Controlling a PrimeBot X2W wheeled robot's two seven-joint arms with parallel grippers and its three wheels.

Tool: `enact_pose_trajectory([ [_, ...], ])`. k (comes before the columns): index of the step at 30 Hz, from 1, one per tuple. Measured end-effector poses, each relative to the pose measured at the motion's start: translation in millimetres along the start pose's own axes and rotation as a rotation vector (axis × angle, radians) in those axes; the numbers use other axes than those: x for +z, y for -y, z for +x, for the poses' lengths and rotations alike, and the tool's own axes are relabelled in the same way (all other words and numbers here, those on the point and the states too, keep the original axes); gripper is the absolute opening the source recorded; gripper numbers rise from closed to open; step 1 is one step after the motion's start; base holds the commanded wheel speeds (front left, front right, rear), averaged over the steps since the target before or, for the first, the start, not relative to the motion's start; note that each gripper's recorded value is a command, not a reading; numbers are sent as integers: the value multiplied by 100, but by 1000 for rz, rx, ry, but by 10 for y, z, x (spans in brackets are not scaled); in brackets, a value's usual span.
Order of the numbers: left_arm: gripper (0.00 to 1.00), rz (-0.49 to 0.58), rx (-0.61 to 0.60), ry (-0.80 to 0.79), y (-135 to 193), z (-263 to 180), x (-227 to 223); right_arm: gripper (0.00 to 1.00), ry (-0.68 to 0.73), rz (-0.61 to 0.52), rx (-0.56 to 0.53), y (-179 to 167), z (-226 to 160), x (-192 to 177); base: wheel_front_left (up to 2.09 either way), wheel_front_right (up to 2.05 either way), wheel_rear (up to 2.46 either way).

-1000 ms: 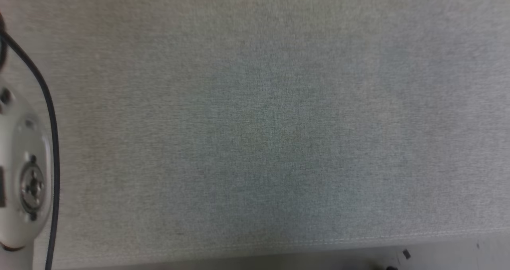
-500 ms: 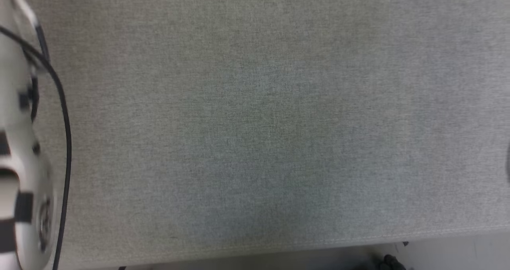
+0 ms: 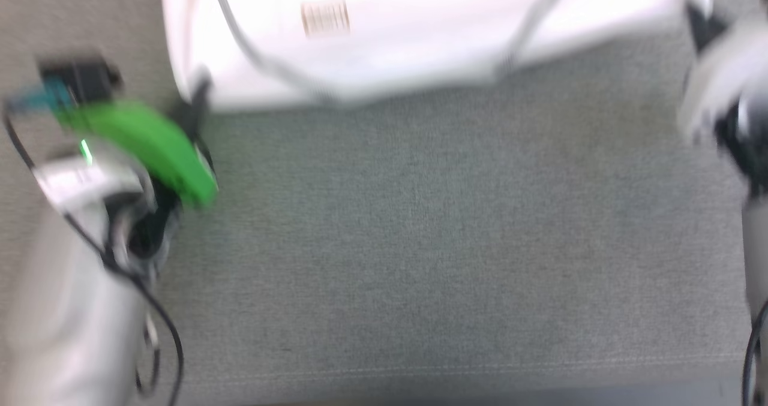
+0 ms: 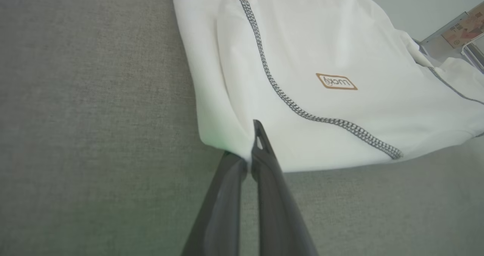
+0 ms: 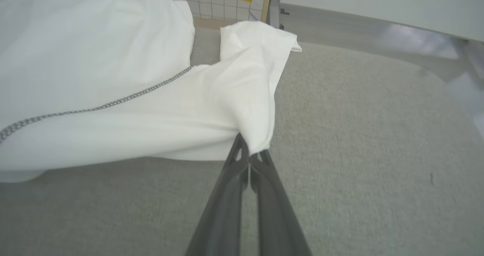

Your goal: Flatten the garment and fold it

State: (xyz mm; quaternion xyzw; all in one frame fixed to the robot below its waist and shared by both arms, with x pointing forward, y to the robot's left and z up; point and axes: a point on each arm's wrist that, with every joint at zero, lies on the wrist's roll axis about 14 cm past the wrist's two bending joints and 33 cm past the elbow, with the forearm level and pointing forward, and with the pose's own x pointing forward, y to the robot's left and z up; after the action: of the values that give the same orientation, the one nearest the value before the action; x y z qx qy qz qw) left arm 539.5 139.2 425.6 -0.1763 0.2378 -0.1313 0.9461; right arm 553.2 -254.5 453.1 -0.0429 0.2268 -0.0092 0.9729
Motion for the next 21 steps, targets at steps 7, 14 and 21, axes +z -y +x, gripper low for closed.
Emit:
enact_pose_trajectory([
  [7, 0, -129, 21, -147, 127, -799, -634, 0, -157, 75, -34, 87, -876, -589, 0, 0, 0],
  [14, 0, -189, 82, -206, 133, -1352, -1001, 0, -266, 191, -82, 58, -1539, -1072, 0, 0, 0],
  [21, 0, -227, 118, -219, 108, -1581, -1207, 0, -336, 242, -101, 47, -1797, -1411, 0, 0, 0],
])
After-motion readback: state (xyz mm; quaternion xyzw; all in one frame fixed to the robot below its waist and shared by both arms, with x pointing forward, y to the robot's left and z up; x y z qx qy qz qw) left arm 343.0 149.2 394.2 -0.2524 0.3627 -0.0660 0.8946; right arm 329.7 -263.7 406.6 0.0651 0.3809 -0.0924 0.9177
